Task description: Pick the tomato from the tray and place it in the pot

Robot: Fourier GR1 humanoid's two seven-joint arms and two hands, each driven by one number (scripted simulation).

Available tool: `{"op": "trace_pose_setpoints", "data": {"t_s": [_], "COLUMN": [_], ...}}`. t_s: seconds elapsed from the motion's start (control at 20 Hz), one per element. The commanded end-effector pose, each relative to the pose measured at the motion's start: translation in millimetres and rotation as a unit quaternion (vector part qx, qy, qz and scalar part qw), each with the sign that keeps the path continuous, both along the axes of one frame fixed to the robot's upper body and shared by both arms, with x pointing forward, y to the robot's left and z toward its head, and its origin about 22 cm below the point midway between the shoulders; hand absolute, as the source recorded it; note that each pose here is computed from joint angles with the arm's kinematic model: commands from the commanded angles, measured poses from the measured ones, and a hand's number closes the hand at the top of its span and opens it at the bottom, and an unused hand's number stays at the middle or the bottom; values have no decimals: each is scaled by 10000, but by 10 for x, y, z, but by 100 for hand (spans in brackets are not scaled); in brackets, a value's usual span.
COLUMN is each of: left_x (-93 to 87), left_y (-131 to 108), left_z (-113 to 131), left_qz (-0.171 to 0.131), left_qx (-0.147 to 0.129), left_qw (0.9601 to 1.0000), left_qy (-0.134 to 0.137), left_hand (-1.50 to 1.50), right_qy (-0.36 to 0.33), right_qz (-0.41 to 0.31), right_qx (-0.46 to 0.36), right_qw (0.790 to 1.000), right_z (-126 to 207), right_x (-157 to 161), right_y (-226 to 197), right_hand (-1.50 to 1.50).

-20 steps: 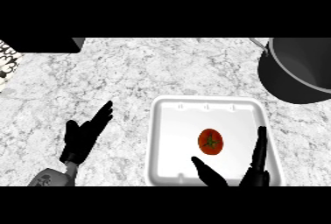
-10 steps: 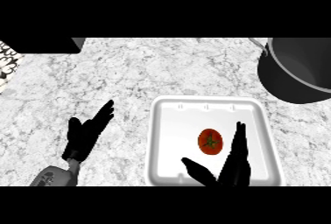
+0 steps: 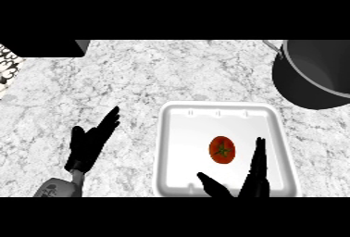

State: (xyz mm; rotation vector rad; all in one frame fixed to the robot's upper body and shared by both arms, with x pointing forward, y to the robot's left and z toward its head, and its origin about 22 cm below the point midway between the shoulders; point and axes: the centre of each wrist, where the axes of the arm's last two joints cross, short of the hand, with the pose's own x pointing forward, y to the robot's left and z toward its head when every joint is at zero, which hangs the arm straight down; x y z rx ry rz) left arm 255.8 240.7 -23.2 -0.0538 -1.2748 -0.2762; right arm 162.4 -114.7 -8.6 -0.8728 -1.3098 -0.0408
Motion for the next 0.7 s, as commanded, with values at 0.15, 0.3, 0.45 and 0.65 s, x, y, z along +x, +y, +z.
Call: {"op": "trace_pose_setpoints", "data": {"t_s": [0.15, 0.3, 0.45, 0.65], "left_x": [52, 94, 61, -65], "left_y": [16, 20, 74, -13], "left_z": [39, -91, -68, -83], "left_qz": [19, -27, 39, -118], "left_qx": [-106, 39, -51, -14], "left_qw": [9999, 10000, 10000, 9999], "left_qy": [-27, -19, -17, -111], "left_hand": [0, 0, 0, 0], "right_qy": [-808, -997, -1043, -1001], "right_qz": [265, 261, 141, 118], "right_qx": [735, 943, 1156, 1326], "right_qw": [9937, 9902, 9877, 9860], "right_z": [90, 26, -110, -203], "right_x": [-13, 139, 77, 253], "right_y": [134, 7, 108, -109], "right_hand": [-150, -150, -150, -150]}}
